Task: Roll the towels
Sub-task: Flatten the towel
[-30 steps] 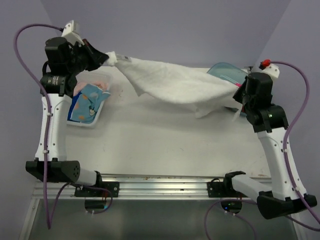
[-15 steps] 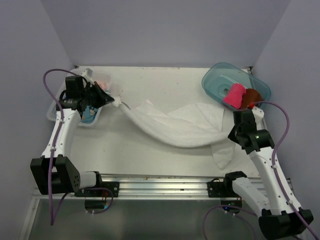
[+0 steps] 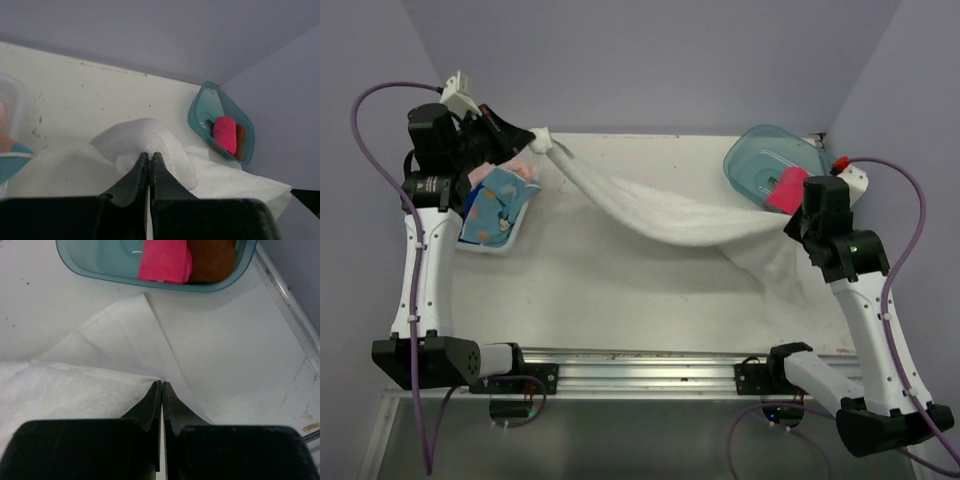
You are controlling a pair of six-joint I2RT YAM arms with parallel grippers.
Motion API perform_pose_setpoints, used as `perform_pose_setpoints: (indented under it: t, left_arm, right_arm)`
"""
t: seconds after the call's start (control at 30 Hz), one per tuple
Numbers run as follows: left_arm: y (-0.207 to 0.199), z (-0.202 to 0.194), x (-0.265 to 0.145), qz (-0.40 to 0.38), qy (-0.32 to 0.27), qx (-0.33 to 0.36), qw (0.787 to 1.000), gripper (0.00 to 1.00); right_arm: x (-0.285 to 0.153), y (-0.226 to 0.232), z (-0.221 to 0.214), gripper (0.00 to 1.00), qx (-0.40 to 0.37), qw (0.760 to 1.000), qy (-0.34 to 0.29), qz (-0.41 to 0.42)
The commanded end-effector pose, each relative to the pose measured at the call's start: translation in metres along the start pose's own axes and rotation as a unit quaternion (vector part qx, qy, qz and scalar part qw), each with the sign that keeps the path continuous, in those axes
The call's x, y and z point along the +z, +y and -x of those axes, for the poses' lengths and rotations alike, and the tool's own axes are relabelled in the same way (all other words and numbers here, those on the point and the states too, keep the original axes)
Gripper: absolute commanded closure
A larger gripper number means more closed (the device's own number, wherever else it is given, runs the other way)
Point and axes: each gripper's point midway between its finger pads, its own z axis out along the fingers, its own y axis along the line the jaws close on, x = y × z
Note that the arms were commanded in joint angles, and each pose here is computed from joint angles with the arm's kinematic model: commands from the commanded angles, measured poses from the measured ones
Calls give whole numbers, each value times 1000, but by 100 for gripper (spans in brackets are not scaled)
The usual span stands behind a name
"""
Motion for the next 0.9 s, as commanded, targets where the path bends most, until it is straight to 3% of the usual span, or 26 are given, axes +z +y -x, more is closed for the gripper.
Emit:
perform_pose_setpoints:
  t: [0.0, 0.13, 0.23, 0.53, 0.87]
  left_arm:
    - [-52, 57, -42, -38, -97, 46, 993, 100]
    - [-53, 63, -49, -21, -104, 52, 993, 100]
    - [-40, 64, -29, -13, -96, 34, 995, 100]
    - [2, 56, 85, 22, -41, 11, 999, 100]
    - [-36, 72, 79, -21, -54, 43, 997, 100]
  right_arm:
    - [-26, -13, 36, 100, 13, 998, -69, -8]
    - [-35, -29, 24, 100, 10, 998, -67, -19]
    - [-26, -35, 6, 100, 0, 998, -45, -33]
    - [23, -27, -27, 100, -19, 998, 6, -65]
    - [9, -11, 18, 100, -20, 998, -37, -45]
